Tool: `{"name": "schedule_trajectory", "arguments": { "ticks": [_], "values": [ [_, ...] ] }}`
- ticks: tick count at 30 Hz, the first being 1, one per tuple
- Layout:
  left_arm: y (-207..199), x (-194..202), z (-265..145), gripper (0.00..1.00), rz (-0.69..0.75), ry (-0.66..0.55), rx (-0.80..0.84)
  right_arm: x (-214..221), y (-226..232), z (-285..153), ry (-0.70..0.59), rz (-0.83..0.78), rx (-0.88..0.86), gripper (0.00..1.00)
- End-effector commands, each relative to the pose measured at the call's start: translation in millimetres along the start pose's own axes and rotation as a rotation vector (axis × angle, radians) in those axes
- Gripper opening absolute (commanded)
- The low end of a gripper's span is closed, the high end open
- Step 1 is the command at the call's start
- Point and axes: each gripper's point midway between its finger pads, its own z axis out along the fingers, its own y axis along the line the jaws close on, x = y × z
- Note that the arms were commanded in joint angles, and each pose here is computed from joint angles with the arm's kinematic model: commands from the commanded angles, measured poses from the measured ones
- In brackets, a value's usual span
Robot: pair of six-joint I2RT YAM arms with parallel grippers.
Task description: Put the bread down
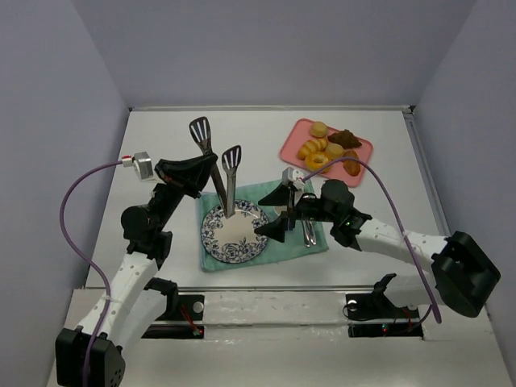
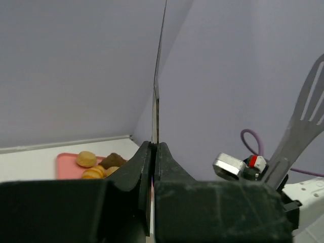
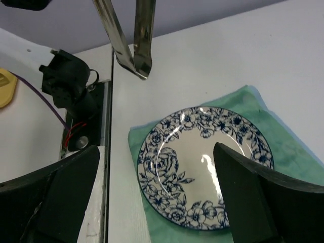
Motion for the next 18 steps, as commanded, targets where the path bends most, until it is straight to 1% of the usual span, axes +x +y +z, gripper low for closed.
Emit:
{"name": "schedule_trajectory", "arguments": {
  "ticks": [1,4,8,9,11,14,18],
  "values": [
    [-51,-36,-1,0.05,0.0,-0.147,0.193,-72,38,21,-0.221,-0.254,-0.215,1.0],
    [-58,-32,-1,0.05,-0.015,-0.138,0.226,-86,47,35,-0.262,-0.285,-0.277,1.0],
    [-72,-29,-3,0.05,-0.019,-0.128,0.299,-102,44,51,-0.295,-0.257,-0.314,1.0],
    [-73,-24,-3,0.06,-0.009,-0.108,0.313,-111,45,56,-0.296,-0.217,-0.333,1.0],
    [-76,-20,-3,0.06,0.006,-0.087,0.334,-113,48,60,-0.275,-0.165,-0.366,1.0],
    [-80,-17,-6,0.05,0.034,-0.085,0.36,-115,64,62,-0.257,-0.087,-0.462,1.0],
    [-81,-18,-6,0.05,0.041,-0.087,0.365,-118,64,68,-0.232,-0.009,-0.482,1.0]
  ]
}}
